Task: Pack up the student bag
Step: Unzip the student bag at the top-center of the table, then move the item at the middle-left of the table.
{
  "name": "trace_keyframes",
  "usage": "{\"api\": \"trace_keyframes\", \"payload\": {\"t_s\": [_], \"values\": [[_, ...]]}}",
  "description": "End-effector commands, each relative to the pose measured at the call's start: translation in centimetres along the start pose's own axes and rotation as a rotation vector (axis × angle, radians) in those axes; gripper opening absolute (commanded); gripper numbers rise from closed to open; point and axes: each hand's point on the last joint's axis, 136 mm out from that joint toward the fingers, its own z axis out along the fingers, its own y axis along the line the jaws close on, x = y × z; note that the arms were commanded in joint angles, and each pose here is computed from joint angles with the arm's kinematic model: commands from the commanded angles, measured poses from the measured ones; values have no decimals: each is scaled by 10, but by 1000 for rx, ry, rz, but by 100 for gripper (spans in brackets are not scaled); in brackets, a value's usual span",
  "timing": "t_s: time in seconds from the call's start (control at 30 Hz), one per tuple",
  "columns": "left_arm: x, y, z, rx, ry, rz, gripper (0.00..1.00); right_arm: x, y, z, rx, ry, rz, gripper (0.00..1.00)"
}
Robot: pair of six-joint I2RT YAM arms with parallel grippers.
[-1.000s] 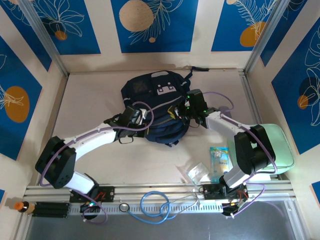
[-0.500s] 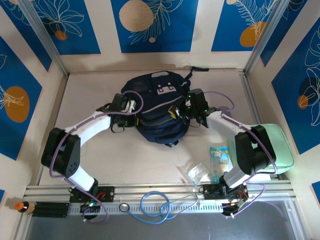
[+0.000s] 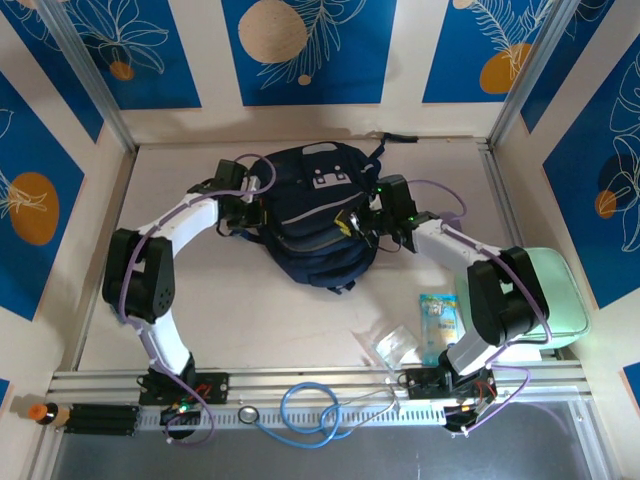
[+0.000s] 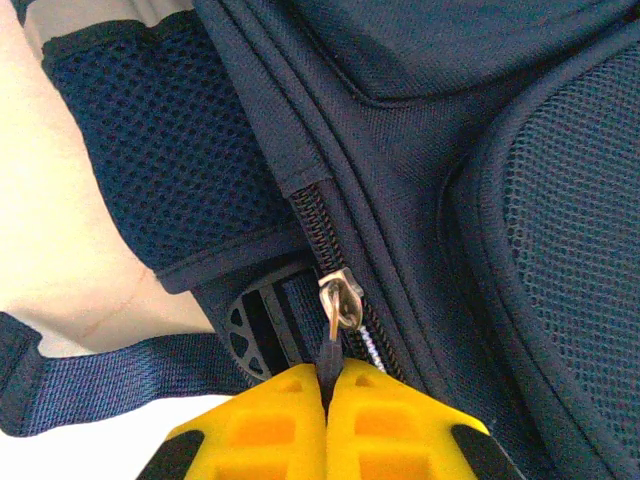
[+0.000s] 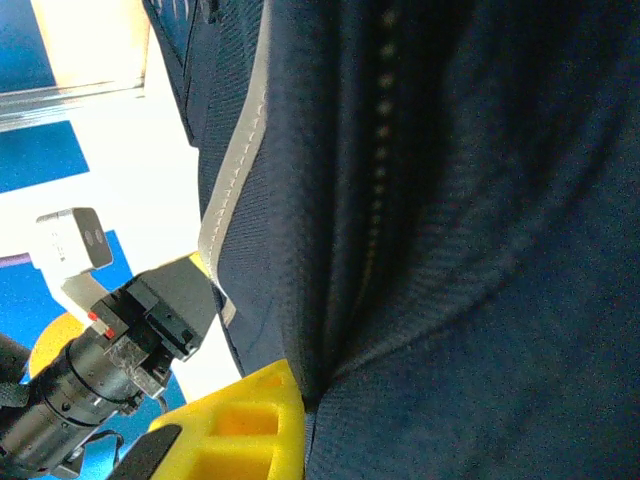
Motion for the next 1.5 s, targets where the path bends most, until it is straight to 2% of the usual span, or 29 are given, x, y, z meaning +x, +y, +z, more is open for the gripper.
{"api": "trace_keyframes", "payload": {"t_s": [0.0,0.2,0.27,0.33,0.4,0.47,0.57,0.77,1.0,1.03,1.1,1.23,1.47], "values": [[-14,32,-5,-89,-42,-42,0,13,20,11,-40,84,-89,10],[-6,69,-19,-114,-88,-165,0,30,28,29,-37,176,-147,12],[-6,70,-26,-113,-101,-166,12,31,26,28,-17,182,-165,19],[-7,68,-33,-110,-118,-162,21,31,25,22,3,170,-201,33],[-9,66,-43,-109,-138,-165,36,29,19,9,59,132,-261,47],[-11,64,-52,-106,-160,-171,46,26,10,-6,131,86,-316,55],[-12,62,-67,-100,-192,-189,58,19,-12,-32,259,7,-388,61],[-14,55,-89,-79,-261,-196,76,-16,-65,-84,512,-162,-421,69],[-18,43,-108,-38,-314,-134,92,-91,-87,-121,739,-295,-414,82],[-18,41,-111,-35,-319,-125,95,-103,-90,-125,775,-317,-407,87],[-18,37,-115,-20,-326,-103,99,-124,-98,-132,835,-358,-390,92],[-17,33,-119,-5,-329,-78,100,-158,-127,-149,961,-392,-328,95],[-16,30,-117,13,-315,-56,100,-185,-177,-151,1031,-302,-266,94]]}}
